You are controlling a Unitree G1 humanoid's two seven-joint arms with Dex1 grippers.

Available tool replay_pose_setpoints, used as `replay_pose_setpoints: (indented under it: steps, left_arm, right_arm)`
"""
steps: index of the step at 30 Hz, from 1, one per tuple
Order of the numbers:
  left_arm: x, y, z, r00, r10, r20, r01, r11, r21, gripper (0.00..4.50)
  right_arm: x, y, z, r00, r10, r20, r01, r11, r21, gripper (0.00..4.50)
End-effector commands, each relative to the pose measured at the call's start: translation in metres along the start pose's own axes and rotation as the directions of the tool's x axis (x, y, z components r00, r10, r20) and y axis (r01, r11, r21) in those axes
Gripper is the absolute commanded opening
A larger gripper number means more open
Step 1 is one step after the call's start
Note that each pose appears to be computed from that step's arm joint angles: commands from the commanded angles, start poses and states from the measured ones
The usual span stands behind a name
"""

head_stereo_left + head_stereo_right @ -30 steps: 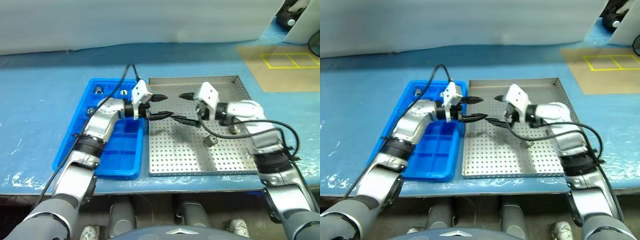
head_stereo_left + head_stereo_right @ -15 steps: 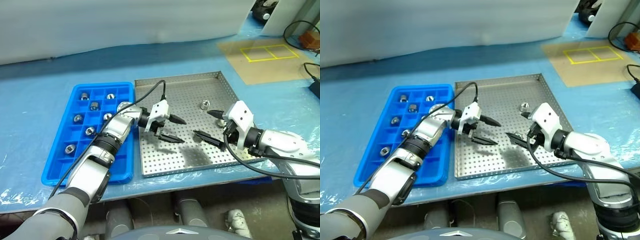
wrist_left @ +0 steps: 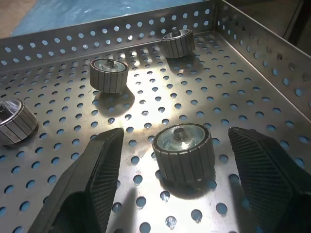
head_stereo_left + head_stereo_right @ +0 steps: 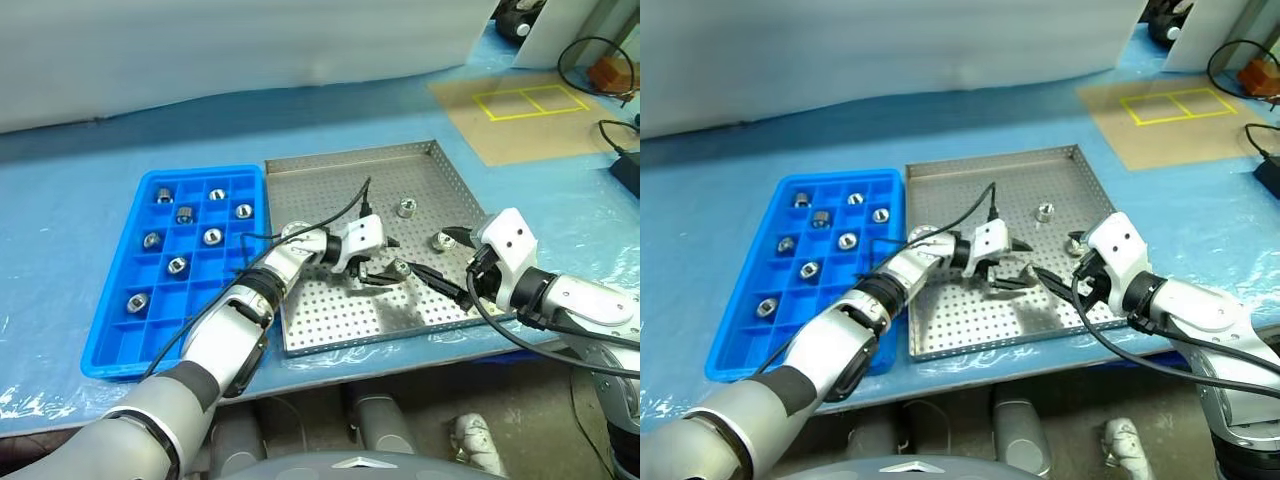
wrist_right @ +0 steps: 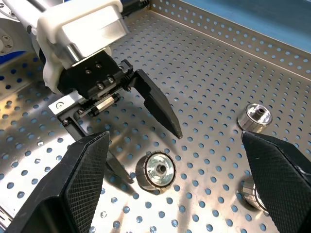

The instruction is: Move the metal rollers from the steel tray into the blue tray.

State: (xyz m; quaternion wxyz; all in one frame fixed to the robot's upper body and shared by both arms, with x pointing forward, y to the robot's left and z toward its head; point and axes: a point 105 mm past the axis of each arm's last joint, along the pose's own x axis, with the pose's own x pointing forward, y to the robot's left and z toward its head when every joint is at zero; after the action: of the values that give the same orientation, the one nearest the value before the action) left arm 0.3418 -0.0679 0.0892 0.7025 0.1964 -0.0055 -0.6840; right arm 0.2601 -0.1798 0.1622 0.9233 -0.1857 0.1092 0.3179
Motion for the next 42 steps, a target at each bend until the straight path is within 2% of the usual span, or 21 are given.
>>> replay_pose_setpoints:
  steps: [1,8,15,19,21,24,26,29,35,40,42]
  left_arm:
    - [0.005,0.001,0.007,1.0,-0.002,0.014,0.002,1.0,0.024,3.62]
    - [0.017,-0.002,-0.002,0.998,0.033,-0.05,-0.032,0.999,0.014,3.62]
    - [0.02,-0.005,-0.005,0.998,0.03,-0.048,-0.031,0.999,-0.013,3.62]
    - [0.016,-0.005,-0.012,0.996,0.032,-0.085,-0.033,0.999,-0.009,2.44]
    - [0.015,-0.005,-0.013,0.996,0.023,-0.087,-0.024,1.0,-0.011,2.44]
    - [0.011,-0.008,-0.015,0.997,-0.005,-0.081,0.004,1.0,-0.017,1.85]
    - [0.009,-0.003,-0.017,0.995,0.037,-0.098,-0.037,0.999,-0.004,1.74]
    - [0.008,-0.005,-0.012,0.998,0.008,-0.064,-0.009,1.0,-0.005,1.74]
    - [0.0,0.018,-0.001,0.99,0.13,-0.048,-0.128,0.991,0.033,1.74]
    - [-0.02,0.039,0.03,0.983,0.163,0.079,-0.168,0.984,0.06,1.74]
    - [-0.04,0.045,0.046,0.976,0.14,0.164,-0.149,0.988,0.043,1.74]
  right_arm:
    - [-0.008,-0.003,0.011,0.999,-0.028,0.028,0.029,0.999,-0.043,4.5]
    - [-0.01,-0.006,0.009,0.999,-0.048,0.015,0.048,0.998,-0.049,4.5]
    - [-0.009,-0.007,0.01,0.998,-0.056,0.017,0.057,0.997,-0.053,4.5]
    - [-0.007,-0.007,0.01,0.998,-0.057,0.022,0.058,0.997,-0.052,4.5]
    - [-0.006,-0.007,0.01,0.998,-0.057,0.025,0.058,0.997,-0.052,4.5]
    - [-0.004,-0.007,0.011,0.998,-0.054,0.03,0.056,0.997,-0.053,4.5]
    - [-0.003,-0.007,0.011,0.998,-0.054,0.032,0.055,0.997,-0.053,4.5]
    - [-0.001,-0.008,0.011,0.998,-0.054,0.035,0.055,0.997,-0.054,4.5]
    - [0.003,-0.009,0.013,0.998,-0.043,0.047,0.046,0.997,-0.057,4.5]
    - [0.012,-0.007,0.019,0.998,0.004,0.067,0.001,0.997,-0.077,4.5]
    - [0.022,-0.005,0.027,0.994,0.054,0.091,-0.045,0.994,-0.095,4.5]
